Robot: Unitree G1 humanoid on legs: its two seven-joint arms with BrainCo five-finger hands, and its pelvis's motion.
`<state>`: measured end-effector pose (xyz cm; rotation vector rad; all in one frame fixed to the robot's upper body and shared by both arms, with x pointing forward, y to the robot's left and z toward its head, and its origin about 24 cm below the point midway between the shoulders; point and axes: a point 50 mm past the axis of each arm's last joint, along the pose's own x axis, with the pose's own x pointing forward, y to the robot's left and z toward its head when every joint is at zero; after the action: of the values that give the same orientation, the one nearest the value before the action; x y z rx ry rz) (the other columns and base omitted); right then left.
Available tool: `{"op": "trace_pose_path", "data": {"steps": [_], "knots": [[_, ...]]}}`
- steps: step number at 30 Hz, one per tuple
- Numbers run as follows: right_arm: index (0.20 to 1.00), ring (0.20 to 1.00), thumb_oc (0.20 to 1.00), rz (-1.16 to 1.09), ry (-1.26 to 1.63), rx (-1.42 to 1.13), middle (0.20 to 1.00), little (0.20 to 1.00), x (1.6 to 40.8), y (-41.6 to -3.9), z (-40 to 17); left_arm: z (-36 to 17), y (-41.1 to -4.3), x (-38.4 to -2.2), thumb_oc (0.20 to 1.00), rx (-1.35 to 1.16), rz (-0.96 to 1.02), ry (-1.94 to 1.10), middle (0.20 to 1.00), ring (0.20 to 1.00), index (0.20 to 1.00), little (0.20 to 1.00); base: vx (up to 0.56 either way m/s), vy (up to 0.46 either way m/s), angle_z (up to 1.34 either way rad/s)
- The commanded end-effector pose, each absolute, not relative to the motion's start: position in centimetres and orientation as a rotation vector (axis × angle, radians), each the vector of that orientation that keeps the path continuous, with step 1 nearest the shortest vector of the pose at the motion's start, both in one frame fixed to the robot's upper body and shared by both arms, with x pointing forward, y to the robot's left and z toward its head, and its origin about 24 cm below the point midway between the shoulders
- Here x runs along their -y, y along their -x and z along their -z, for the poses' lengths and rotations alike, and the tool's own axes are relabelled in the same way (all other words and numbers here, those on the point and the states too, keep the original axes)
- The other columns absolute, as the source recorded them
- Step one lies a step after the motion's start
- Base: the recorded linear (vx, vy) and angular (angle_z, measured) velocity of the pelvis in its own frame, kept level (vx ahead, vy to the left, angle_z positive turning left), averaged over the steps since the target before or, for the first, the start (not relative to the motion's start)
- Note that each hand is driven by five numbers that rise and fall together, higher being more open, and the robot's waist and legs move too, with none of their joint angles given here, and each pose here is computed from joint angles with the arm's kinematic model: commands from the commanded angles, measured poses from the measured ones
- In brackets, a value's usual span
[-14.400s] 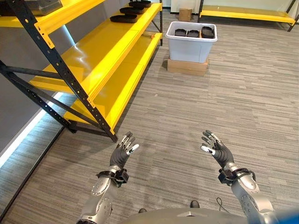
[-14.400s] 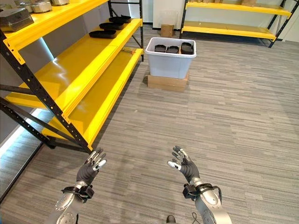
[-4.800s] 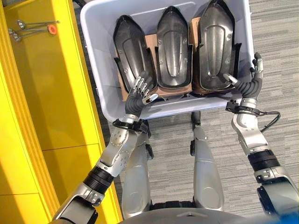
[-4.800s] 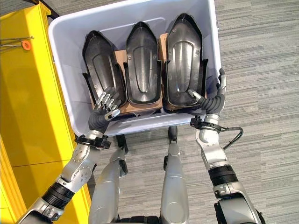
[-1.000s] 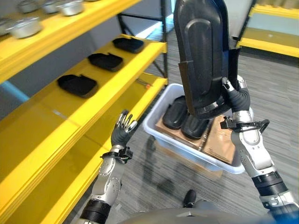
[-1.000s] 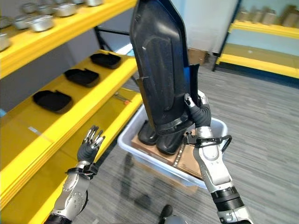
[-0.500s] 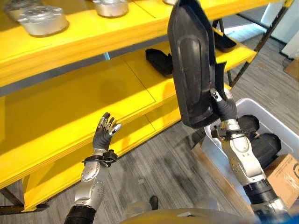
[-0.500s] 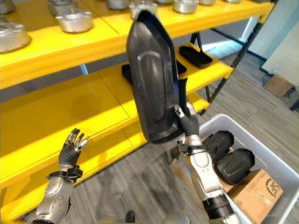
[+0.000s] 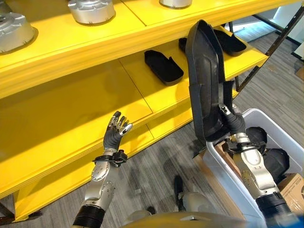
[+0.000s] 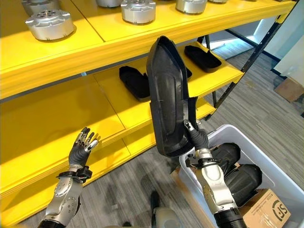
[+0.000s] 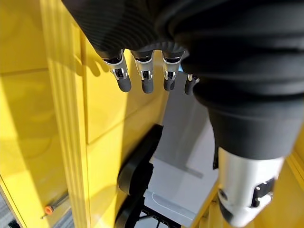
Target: Move parts from the plastic box to the shelf.
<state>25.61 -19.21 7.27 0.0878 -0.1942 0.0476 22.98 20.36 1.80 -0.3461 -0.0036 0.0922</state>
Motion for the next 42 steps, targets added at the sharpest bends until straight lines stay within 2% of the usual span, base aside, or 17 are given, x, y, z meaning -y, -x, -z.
{"op": "trace_pose_path", "data": {"steps": [1, 8, 17, 22, 28, 30, 32, 35, 42], "knots": [[0.2, 0.2, 0.2, -0.073, -0.16, 0.331, 0.2, 0.2, 18.8, -25.6, -9.5, -3.8, -22.9, -21.3, 1.0, 0.119, -0.073, 0.312, 1.0, 1.0, 1.0, 1.0, 0.07, -0.092, 0.2], [0.2, 0.2, 0.2, -0.133, -0.132, 0.344, 0.2, 0.2, 18.4, -25.8, -10.1, -4.0, -23.4, -20.8, 1.0, 0.136, -0.07, 0.374, 1.0, 1.0, 1.0, 1.0, -0.01, -0.096, 0.49], [0.2, 0.2, 0.2, -0.243, -0.103, 0.319, 0.2, 0.2, 15.8, -25.8, -9.7, -4.5, -23.7, -21.9, 1.0, 0.148, -0.115, 0.334, 1.0, 1.0, 1.0, 1.0, 0.05, 0.191, 0.2], [0.2, 0.2, 0.2, -0.351, -0.05, 0.341, 0.2, 0.2, 14.0, -26.2, -10.5, -5.1, -23.7, -22.8, 1.0, 0.169, -0.122, 0.292, 1.0, 1.0, 1.0, 1.0, 0.06, 0.196, 0.27], [0.2, 0.2, 0.2, -0.504, 0.144, 0.374, 0.2, 0.2, 11.0, -27.1, -11.1, -6.2, -24.5, -22.4, 1.0, 0.214, -0.095, 0.293, 1.0, 1.0, 1.0, 1.0, -0.02, 0.106, 0.43], [0.2, 0.2, 0.2, -0.642, 0.308, 0.446, 0.2, 0.2, 8.8, -27.2, -12.2, -6.6, -24.5, -23.2, 1.0, 0.233, -0.128, 0.273, 1.0, 1.0, 1.0, 1.0, -0.05, 0.046, 0.28], [0.2, 0.2, 0.2, -0.701, 0.328, 0.475, 0.2, 0.2, 7.4, -27.3, -12.7, -6.6, -24.4, -23.8, 1.0, 0.239, -0.156, 0.264, 1.0, 1.0, 1.0, 1.0, -0.03, -0.012, 0.16], [0.2, 0.2, 0.2, -0.743, 0.303, 0.494, 0.2, 0.2, 5.2, -27.9, -13.2, -6.5, -24.1, -24.3, 1.0, 0.241, -0.2, 0.274, 1.0, 1.0, 1.0, 1.0, -0.03, -0.046, 0.21], [0.2, 0.2, 0.2, -0.725, 0.315, 0.481, 0.2, 0.2, 4.0, -29.1, -13.3, -6.5, -24.2, -23.9, 1.0, 0.237, -0.183, 0.29, 1.0, 1.0, 1.0, 1.0, -0.02, -0.03, 0.15]]}}
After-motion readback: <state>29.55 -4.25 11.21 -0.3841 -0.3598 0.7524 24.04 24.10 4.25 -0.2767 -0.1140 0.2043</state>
